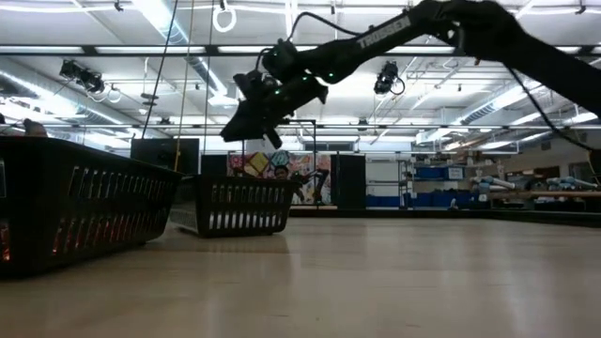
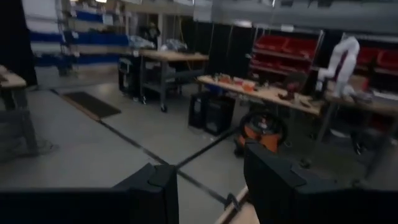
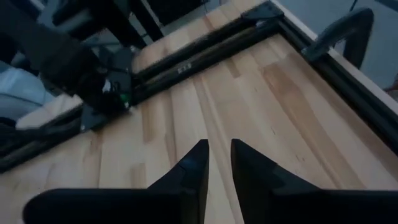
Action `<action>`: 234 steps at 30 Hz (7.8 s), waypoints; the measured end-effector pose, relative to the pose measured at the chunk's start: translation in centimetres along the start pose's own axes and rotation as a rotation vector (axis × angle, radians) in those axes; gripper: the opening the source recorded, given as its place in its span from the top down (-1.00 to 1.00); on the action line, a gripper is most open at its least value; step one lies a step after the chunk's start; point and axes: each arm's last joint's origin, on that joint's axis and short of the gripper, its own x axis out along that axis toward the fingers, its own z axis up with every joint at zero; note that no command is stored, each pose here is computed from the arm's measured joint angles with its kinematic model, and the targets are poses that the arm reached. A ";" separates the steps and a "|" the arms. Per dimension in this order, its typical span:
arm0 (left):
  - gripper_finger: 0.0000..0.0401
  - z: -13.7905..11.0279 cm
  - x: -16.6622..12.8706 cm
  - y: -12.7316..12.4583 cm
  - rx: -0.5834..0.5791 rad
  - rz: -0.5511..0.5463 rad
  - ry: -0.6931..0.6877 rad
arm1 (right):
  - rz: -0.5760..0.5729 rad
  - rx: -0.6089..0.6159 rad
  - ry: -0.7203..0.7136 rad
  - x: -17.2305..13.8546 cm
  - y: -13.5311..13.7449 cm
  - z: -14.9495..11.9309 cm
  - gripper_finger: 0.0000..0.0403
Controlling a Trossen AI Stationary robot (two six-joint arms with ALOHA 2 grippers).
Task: Sort Halloween decoration
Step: Put the white ghost toy into the middle black basket
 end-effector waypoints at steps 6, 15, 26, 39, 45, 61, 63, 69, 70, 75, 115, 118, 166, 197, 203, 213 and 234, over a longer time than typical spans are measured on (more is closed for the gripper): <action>0.22 1.3 -0.5 0.4 -0.036 0.016 -0.120 | 0.006 0.090 0.049 3.3 -1.6 -1.0 0.49; 0.22 2.6 -2.1 0.9 -0.032 0.127 -0.234 | -0.073 0.126 0.066 4.1 -2.1 -1.6 0.22; 0.21 2.4 -2.8 1.3 0.136 0.397 -0.204 | -0.116 0.196 0.125 4.1 -1.9 -2.4 -0.21; -0.12 0.3 -2.8 2.1 0.159 0.610 0.018 | -0.250 0.159 0.179 5.8 0.6 -4.5 -0.24; -0.19 -0.3 -2.6 1.9 0.175 0.597 0.084 | -0.318 0.160 0.254 7.2 -0.7 -6.8 -0.17; -0.35 -1.0 -4.0 1.2 -0.073 0.683 0.072 | -0.410 0.079 0.265 7.3 0.1 -7.1 0.15; -0.35 -0.7 -4.6 1.1 -0.174 0.680 0.023 | -0.415 0.074 0.273 7.3 0.1 -7.2 0.18; -0.35 -0.3 -6.3 0.8 -0.422 0.652 -0.083 | -0.424 0.052 0.273 7.2 0.0 -7.1 0.25; -0.35 -0.2 -6.6 0.8 -0.424 0.650 -0.090 | -0.424 0.052 0.272 7.2 0.0 -7.1 0.26; -0.35 0.1 -7.5 0.7 -0.415 0.644 -0.104 | -0.422 0.043 0.274 7.3 0.1 -7.1 0.27; -0.35 -0.4 -7.8 0.4 -0.302 0.560 0.011 | -0.174 0.021 0.228 6.2 0.3 -4.7 0.52; -0.35 -0.3 -7.8 0.4 -0.303 0.559 0.007 | -0.178 0.041 0.213 7.1 -0.1 -5.4 0.29; -0.35 -0.8 -6.7 0.4 -0.266 0.493 0.073 | -0.441 0.103 0.204 7.6 0.4 -6.5 0.08; -0.35 -0.9 -6.6 0.3 -0.252 0.456 0.098 | -0.145 0.119 0.160 1.8 1.1 -0.7 0.20; -0.35 -0.9 -6.6 0.3 -0.251 0.457 0.102 | -0.170 0.140 0.255 4.3 0.2 -3.5 0.20; -0.35 -1.5 -6.3 0.4 -0.200 0.464 0.156 | -0.243 0.174 0.381 3.6 2.3 -4.6 0.21; -0.35 -3.7 -2.0 -0.3 -0.038 0.259 0.373 | -0.109 0.222 0.407 5.7 9.0 -6.7 0.24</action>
